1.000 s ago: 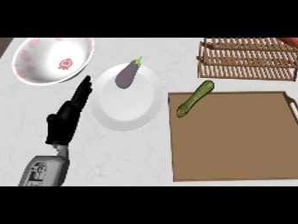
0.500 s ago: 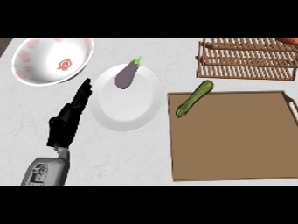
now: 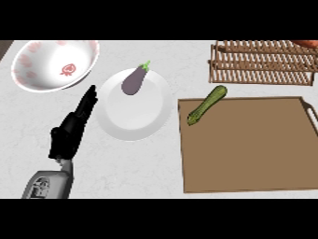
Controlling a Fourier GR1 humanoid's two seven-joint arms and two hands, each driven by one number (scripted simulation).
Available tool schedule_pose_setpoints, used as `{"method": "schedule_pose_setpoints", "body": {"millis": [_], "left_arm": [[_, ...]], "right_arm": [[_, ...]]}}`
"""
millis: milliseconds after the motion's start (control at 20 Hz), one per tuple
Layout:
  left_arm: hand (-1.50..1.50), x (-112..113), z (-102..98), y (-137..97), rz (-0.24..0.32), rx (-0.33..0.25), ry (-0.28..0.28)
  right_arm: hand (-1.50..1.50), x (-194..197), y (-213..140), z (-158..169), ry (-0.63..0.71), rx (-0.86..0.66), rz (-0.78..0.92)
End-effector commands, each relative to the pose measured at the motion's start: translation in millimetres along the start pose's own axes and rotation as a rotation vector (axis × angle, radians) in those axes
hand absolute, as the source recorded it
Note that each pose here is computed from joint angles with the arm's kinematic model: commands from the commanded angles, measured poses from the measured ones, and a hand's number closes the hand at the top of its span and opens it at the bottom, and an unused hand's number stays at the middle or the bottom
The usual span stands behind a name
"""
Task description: Pick the sweet potato from the tray and place it in the tiered shelf
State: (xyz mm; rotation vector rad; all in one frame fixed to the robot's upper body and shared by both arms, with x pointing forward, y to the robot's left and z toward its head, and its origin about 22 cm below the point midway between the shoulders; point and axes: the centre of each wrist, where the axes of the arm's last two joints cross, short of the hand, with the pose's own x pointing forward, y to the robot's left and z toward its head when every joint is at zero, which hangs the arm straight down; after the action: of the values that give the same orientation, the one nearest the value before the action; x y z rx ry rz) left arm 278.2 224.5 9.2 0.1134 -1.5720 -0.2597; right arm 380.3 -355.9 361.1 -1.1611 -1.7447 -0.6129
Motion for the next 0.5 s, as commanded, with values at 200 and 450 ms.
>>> {"method": "schedule_pose_setpoints", "body": {"millis": [200,450], "left_arm": [[0.00,-2.2,1.7,4.9,0.009,0.026,0.017],[0.00,14.4,-5.6,21.0,0.008,0.050,0.009]], "right_arm": [[-1.50,-4.2,-89.3,-35.3,0.211,-0.068,0.027],[-1.50,-18.2,-167.1,-47.8,0.253,-0.003,0.114]]}}
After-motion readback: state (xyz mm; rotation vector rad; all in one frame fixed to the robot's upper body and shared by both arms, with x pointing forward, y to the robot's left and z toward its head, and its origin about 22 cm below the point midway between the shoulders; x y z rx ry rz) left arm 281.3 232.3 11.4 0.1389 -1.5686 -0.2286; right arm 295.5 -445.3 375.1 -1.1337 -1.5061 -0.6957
